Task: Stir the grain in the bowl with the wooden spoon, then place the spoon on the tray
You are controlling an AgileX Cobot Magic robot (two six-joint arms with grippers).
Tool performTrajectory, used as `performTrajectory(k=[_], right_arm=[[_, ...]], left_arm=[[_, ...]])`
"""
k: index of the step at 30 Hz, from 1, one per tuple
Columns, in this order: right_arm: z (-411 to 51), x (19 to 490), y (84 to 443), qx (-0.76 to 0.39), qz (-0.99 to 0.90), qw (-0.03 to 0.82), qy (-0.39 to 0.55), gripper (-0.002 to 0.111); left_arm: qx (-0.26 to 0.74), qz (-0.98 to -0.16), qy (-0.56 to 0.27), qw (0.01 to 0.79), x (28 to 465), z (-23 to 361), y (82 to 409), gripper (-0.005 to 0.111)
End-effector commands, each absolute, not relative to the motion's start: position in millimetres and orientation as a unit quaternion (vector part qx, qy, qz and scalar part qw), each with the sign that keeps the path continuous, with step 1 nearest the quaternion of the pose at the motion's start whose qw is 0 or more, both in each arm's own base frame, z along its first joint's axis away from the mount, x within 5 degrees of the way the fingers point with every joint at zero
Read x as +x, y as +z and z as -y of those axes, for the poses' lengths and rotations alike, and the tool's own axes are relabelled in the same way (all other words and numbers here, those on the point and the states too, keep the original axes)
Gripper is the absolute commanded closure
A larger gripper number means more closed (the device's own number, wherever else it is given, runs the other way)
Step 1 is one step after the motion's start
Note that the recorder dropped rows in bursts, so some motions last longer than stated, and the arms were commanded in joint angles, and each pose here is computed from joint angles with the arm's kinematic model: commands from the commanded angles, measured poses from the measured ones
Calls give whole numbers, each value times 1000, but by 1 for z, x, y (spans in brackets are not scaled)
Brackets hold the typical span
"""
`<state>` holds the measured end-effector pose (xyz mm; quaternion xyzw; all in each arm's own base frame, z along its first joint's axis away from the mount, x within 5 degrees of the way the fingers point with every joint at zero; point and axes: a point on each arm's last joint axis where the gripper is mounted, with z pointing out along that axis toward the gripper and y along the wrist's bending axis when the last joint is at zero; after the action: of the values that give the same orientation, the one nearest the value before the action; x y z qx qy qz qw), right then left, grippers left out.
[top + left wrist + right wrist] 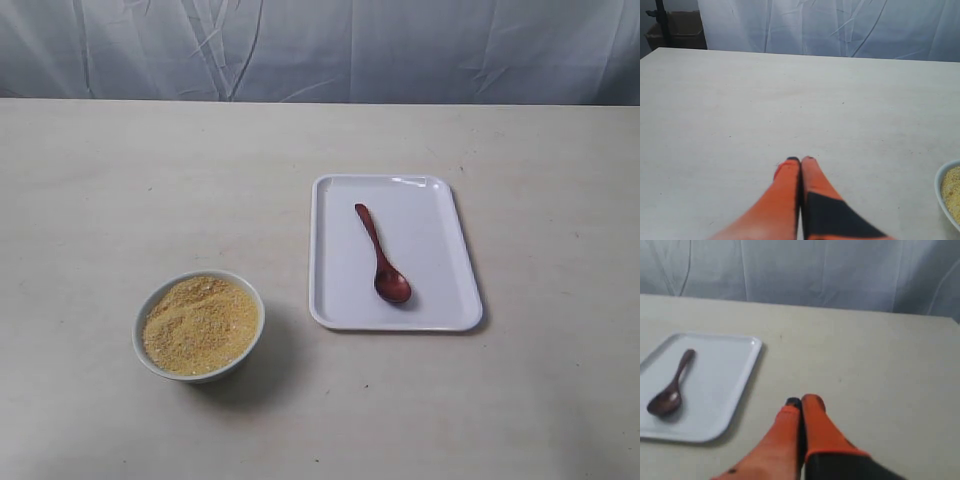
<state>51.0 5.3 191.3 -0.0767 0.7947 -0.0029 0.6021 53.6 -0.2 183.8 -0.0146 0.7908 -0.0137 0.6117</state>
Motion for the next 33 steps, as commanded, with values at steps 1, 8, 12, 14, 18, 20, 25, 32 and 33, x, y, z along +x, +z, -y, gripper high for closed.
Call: performTrajectory(k=[1,8,12,14,18,20,25,32,33], right_arm=[[-4,54,184,-85,-780,619,-24,108],[-4,54,183,-83,-784,615,-20,108],[-4,54,183,-83,-784,615,-20,108],[-4,54,183,-83,-784,615,-20,108],[-5,54,183,-87,-784,615,-16,108],[-6,53,183,-98,-783,615,-8,108],[-8,53,183,-110,-781,615,2,108],[-8,53,182,-111,-784,611,2,108],[-8,53,182,-111,-784,611,2,108]], left_arm=[[-16,-789,-14,614,54,0,183,107],[-16,-789,-14,614,54,0,183,107],[-16,-789,-14,614,54,0,183,107],[-16,-789,-14,614,54,0,183,107],[-16,-789,-14,614,54,0,183,107],[-16,-789,-14,614,54,0,183,107],[-16,-789,-14,614,54,0,183,107],[-16,-789,-14,614,54,0,183,107],[-16,-789,-14,614,54,0,183,107]])
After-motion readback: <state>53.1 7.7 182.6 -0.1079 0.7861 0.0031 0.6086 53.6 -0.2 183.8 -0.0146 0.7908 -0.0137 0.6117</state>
